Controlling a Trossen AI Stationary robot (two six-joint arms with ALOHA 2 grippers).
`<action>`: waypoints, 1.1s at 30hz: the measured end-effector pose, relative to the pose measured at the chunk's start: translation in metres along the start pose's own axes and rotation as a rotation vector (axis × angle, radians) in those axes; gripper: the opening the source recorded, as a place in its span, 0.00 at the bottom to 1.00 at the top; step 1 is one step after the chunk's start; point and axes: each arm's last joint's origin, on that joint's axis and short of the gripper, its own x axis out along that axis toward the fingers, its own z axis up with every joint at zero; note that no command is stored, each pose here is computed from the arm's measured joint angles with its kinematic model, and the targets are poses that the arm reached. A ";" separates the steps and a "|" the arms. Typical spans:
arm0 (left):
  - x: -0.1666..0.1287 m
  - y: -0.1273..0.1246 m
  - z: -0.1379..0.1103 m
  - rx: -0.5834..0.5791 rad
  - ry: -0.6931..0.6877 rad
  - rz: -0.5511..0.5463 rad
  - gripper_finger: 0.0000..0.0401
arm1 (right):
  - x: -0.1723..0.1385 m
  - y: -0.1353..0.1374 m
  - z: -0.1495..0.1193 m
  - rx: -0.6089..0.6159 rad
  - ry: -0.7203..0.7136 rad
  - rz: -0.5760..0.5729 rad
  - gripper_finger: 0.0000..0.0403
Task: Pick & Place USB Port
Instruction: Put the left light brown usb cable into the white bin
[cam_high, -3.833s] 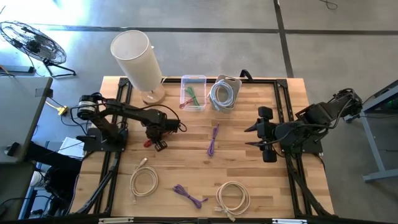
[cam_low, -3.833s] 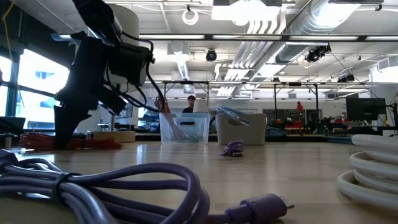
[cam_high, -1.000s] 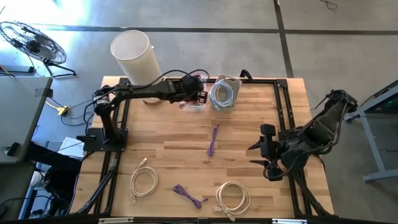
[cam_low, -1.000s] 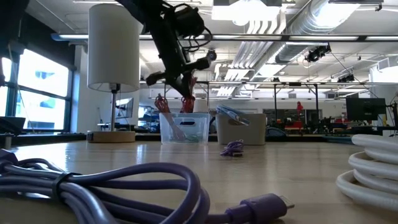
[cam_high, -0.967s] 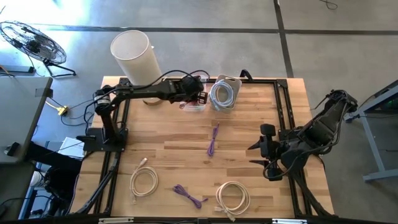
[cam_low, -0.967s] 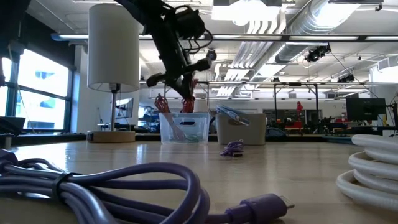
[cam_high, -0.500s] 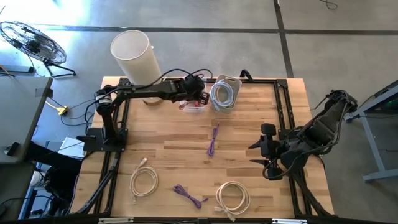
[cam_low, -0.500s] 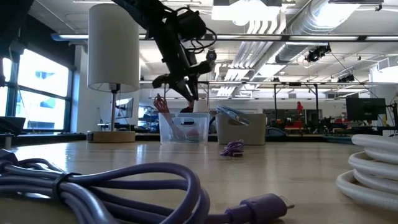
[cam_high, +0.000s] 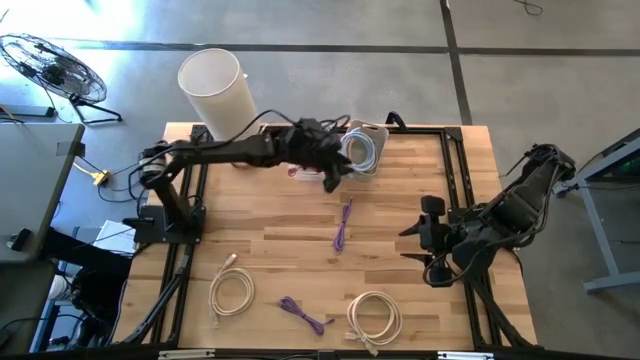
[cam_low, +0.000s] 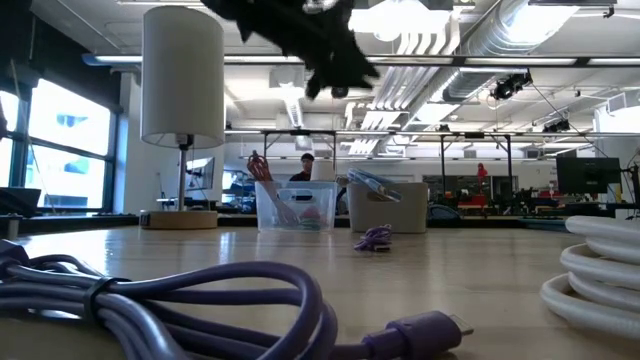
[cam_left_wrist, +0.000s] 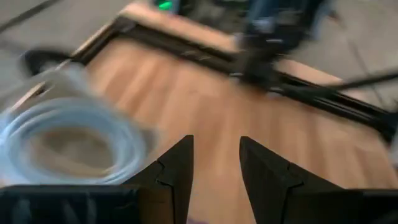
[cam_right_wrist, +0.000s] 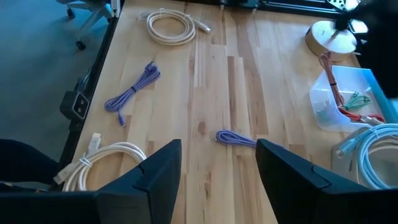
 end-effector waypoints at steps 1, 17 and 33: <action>-0.006 -0.010 0.003 0.046 -0.009 -0.028 0.31 | 0.000 -0.001 0.000 0.002 0.000 -0.003 0.49; -0.147 -0.141 -0.029 0.303 0.290 -0.140 0.31 | 0.006 -0.013 0.006 -0.025 -0.005 -0.043 0.49; -0.189 -0.193 -0.084 0.057 0.528 0.047 0.32 | 0.012 -0.019 0.015 -0.064 -0.023 0.013 0.49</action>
